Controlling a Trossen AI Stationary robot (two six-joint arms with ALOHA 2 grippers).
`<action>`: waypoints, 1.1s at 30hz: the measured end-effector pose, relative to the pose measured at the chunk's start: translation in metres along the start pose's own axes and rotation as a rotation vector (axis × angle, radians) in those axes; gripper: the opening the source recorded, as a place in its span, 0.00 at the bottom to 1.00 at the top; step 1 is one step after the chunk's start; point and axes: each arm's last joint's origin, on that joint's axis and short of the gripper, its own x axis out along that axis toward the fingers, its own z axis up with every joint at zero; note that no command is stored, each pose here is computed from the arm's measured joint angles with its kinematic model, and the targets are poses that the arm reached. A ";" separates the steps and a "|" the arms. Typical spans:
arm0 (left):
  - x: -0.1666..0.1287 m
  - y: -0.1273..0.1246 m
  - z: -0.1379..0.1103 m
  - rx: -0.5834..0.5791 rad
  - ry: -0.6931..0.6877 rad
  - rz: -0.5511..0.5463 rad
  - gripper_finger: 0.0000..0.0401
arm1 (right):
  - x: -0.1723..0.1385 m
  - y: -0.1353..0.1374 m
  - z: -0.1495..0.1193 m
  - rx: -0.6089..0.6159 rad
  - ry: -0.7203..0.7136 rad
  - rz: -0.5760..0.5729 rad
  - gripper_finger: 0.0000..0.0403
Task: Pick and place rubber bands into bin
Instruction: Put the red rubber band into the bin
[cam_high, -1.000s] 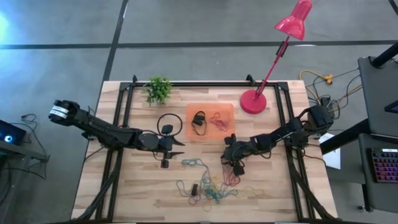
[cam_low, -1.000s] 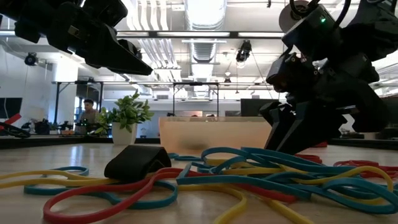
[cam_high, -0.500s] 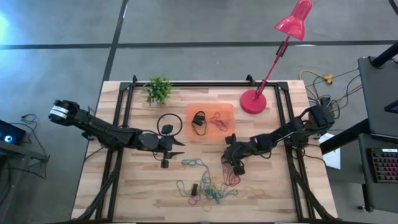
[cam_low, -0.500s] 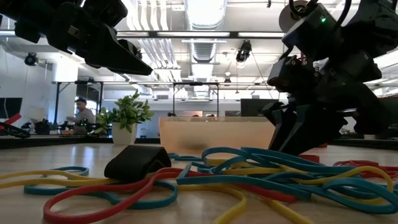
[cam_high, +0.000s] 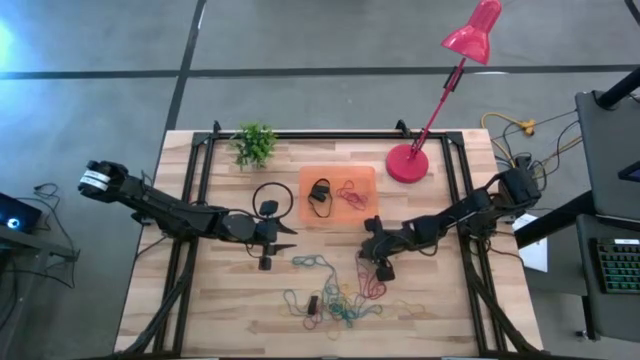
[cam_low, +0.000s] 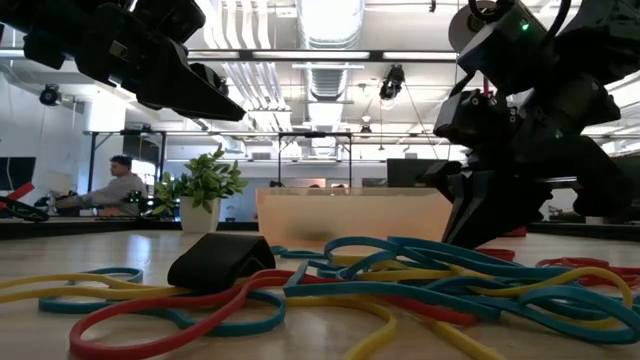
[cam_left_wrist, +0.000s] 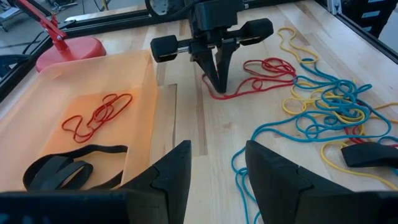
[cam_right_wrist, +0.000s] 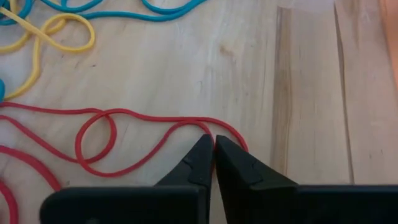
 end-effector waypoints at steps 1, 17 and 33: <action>0.000 0.000 0.000 0.000 0.000 0.000 0.34 | -0.001 0.001 0.002 -0.006 -0.002 0.000 0.02; 0.000 0.000 0.000 0.000 0.001 0.000 0.34 | -0.046 0.010 0.046 -0.119 -0.225 -0.043 0.02; 0.000 0.000 0.000 0.000 0.000 0.000 0.34 | -0.092 0.002 0.064 -0.214 -0.367 -0.261 0.02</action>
